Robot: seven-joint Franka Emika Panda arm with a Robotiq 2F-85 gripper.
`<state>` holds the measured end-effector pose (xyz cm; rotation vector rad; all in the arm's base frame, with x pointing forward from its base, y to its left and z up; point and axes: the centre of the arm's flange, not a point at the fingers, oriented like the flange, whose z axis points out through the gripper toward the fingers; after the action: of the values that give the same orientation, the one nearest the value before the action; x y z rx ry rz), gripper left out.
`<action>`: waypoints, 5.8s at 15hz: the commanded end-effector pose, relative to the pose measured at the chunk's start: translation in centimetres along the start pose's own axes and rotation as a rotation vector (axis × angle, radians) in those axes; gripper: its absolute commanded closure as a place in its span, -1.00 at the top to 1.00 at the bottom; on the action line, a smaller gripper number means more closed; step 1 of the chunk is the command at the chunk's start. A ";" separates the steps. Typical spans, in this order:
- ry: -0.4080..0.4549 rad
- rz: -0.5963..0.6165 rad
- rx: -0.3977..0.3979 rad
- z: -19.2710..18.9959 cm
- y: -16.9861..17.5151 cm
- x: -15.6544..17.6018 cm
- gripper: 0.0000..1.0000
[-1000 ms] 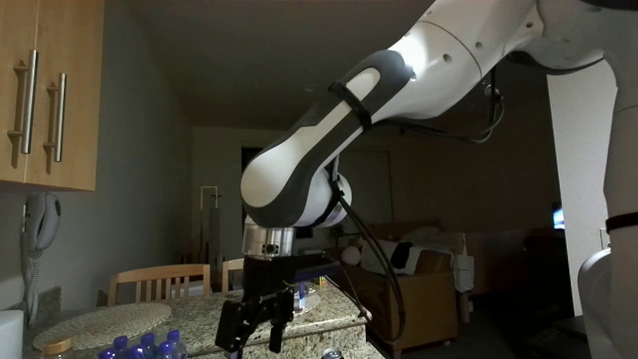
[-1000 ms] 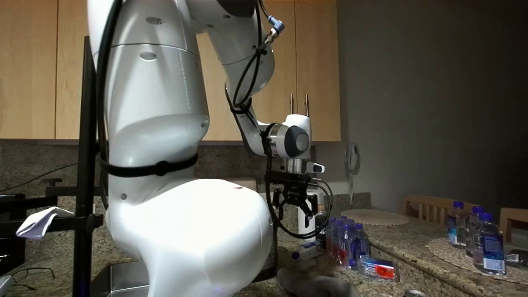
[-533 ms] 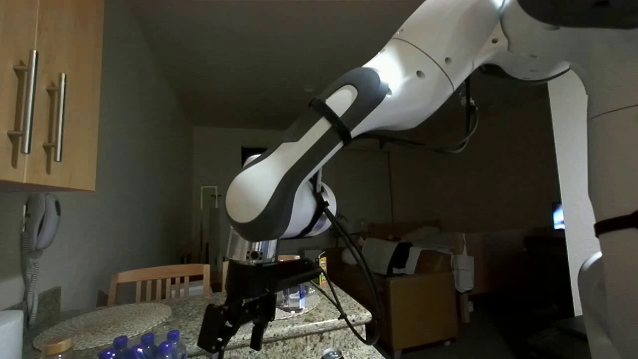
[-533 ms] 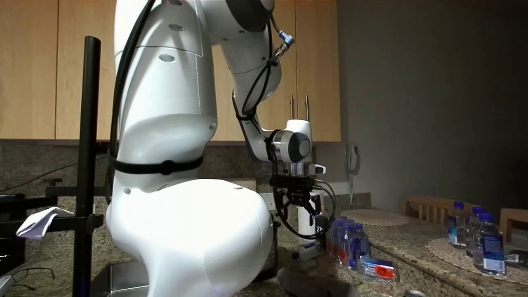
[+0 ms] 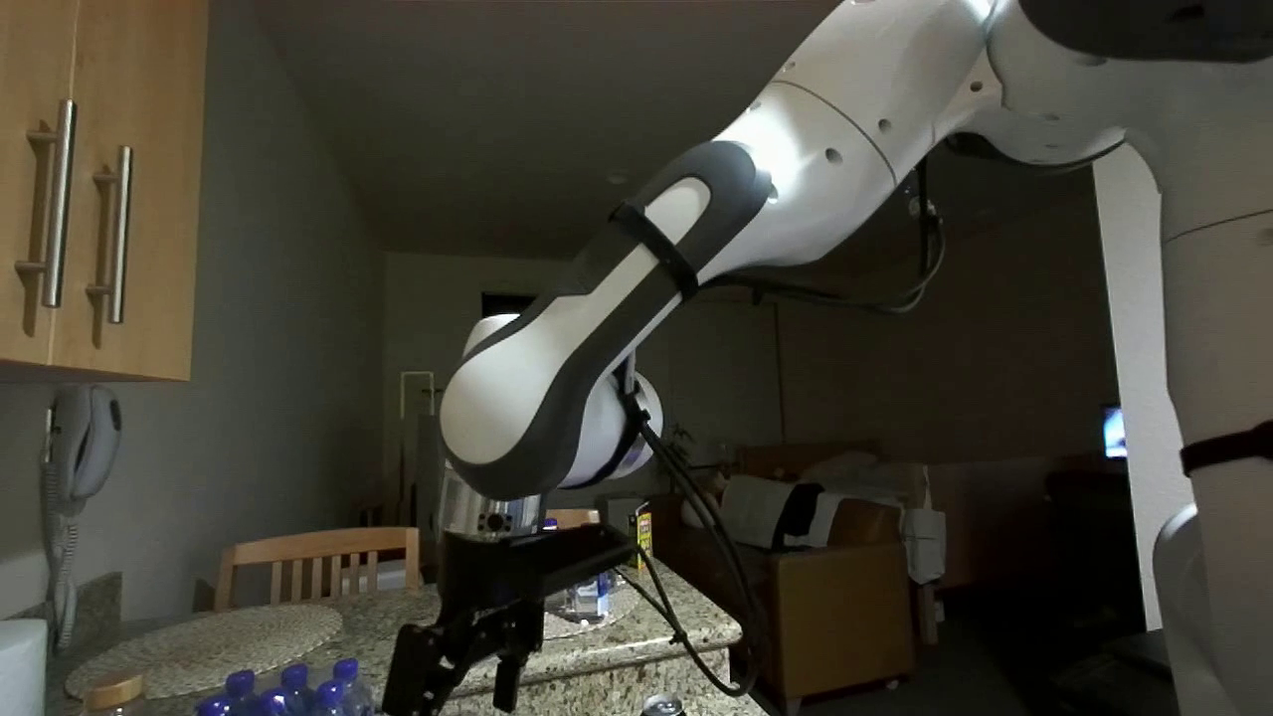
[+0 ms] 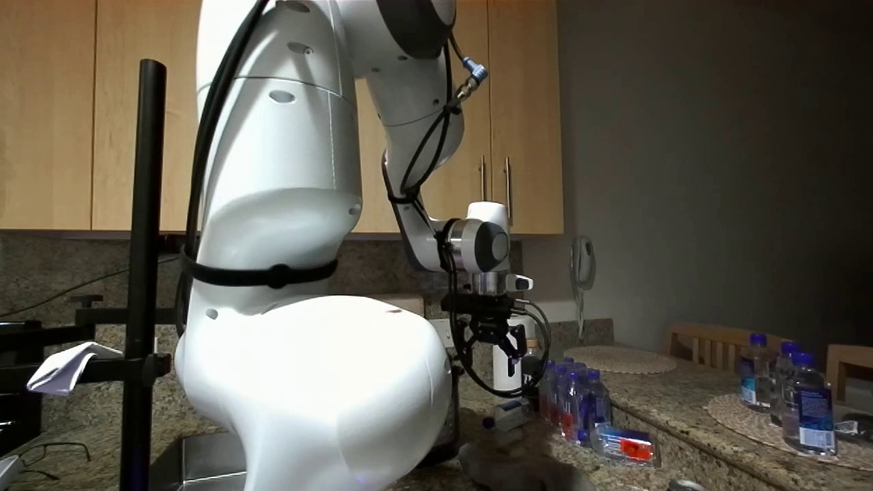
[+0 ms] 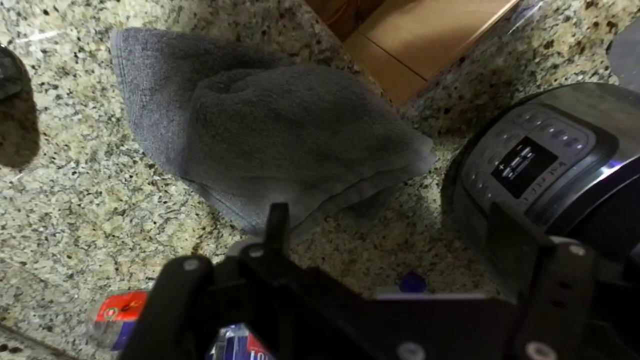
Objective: Move the towel to the right
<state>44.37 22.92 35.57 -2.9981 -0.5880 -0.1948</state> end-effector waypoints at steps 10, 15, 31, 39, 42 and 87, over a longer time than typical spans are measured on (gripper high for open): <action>-0.112 0.130 -0.100 3.3 -5.3 5.2 1.00; 0.016 0.147 -0.121 6.7 -6.7 7.8 1.00; -0.062 0.240 -0.227 13.9 -3.6 12.3 1.00; -0.099 0.351 -0.301 19.6 -2.3 13.6 1.00; -0.104 0.398 -0.337 21.6 -1.9 13.2 1.00; 0.109 0.720 -0.296 20.7 3.3 15.0 -0.79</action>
<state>62.79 28.66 14.18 -3.2430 0.5680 -0.3815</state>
